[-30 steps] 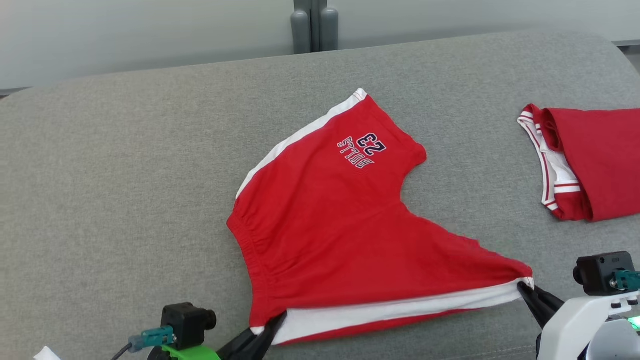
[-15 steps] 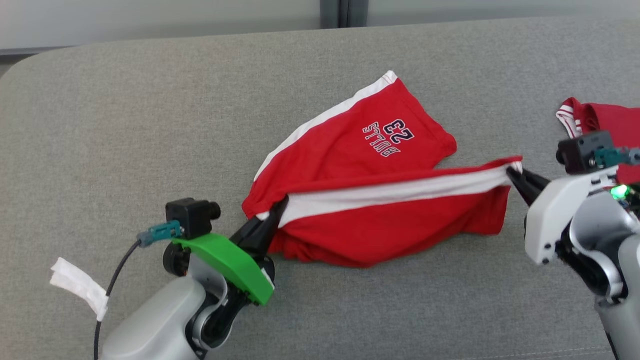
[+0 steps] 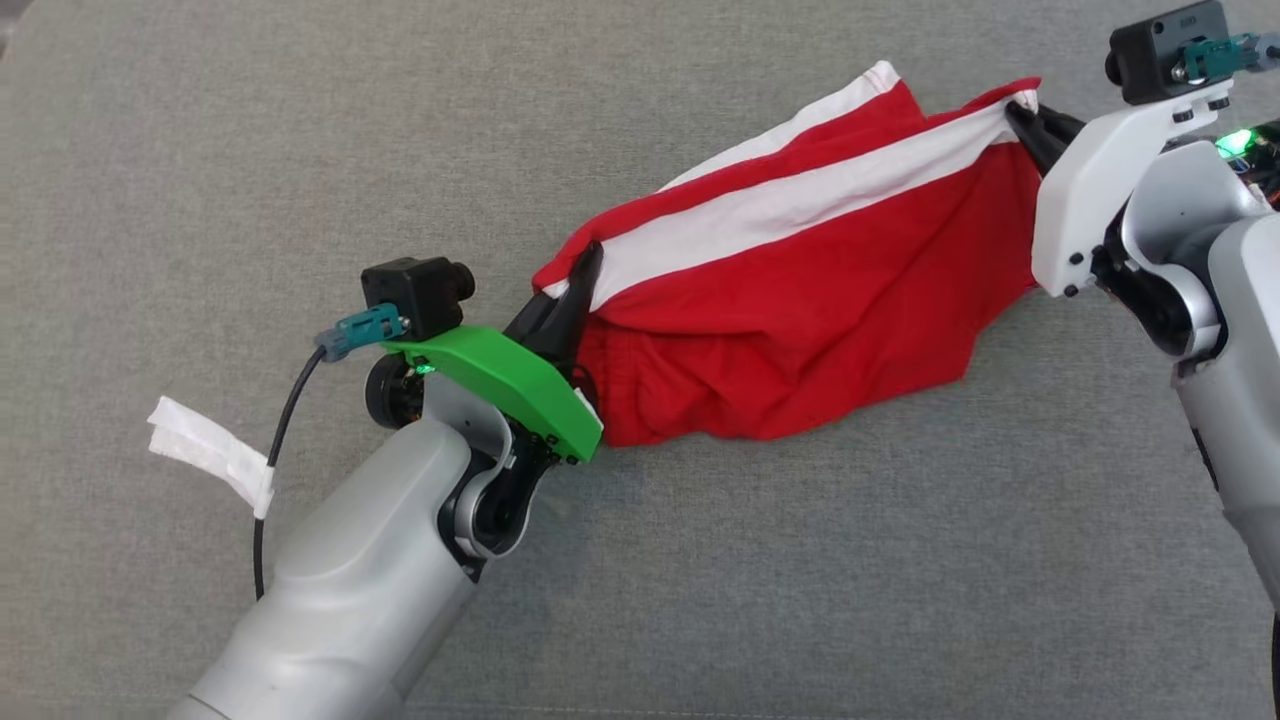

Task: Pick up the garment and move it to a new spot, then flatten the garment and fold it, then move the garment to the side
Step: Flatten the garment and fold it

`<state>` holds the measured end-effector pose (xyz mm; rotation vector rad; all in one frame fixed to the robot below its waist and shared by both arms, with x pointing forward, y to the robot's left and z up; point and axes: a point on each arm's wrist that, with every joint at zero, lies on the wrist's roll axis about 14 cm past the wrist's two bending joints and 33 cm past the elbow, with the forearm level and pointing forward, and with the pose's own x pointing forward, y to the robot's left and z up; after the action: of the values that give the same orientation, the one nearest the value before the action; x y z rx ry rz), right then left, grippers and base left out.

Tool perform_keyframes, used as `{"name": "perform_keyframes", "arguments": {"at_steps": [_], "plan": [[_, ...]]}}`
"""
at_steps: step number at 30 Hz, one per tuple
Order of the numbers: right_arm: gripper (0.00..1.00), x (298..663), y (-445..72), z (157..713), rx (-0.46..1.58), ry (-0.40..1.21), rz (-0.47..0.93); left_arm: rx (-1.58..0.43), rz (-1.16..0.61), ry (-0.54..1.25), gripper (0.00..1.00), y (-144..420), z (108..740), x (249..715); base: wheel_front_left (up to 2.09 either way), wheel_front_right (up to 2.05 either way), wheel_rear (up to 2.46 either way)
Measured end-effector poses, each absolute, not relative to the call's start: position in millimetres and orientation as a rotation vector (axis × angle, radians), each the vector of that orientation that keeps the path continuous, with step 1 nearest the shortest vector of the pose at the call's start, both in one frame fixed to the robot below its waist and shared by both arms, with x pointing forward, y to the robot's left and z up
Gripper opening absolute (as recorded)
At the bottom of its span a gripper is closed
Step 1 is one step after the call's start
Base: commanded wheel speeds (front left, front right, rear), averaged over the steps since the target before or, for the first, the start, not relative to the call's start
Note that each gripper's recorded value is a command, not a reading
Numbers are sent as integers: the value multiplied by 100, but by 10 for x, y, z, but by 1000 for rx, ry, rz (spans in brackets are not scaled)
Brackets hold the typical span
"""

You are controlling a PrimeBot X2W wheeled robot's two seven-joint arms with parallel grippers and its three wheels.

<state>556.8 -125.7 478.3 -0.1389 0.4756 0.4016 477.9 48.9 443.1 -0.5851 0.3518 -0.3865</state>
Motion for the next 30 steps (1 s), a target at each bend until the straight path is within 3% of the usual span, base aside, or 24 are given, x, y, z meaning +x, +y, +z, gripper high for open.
{"name": "perform_keyframes", "arguments": {"at_steps": [7,8,9,10,11,20,30], "plan": [[0,5792,-966,4518,-130,492,452,-598,-319,363,0,635,4317,4808,0,0,0],[25,5808,-932,4478,-126,494,458,-600,-311,361,0,660,4304,4807,0,0,0],[84,5822,-905,4442,-120,498,461,-600,-306,365,14,679,4283,4801,0,0,0],[100,5833,-893,4414,-115,502,462,-598,-300,369,69,693,4263,4795,0,0,0],[100,5850,-884,4392,-109,498,460,-596,-295,374,100,708,4239,4786,0,0,0],[100,5801,-860,4400,-78,497,457,-583,-327,329,100,710,4349,4756,0,0,0],[100,5532,-1135,4559,-38,482,419,-457,-270,207,100,1164,4586,4552,0,0,0]]}}
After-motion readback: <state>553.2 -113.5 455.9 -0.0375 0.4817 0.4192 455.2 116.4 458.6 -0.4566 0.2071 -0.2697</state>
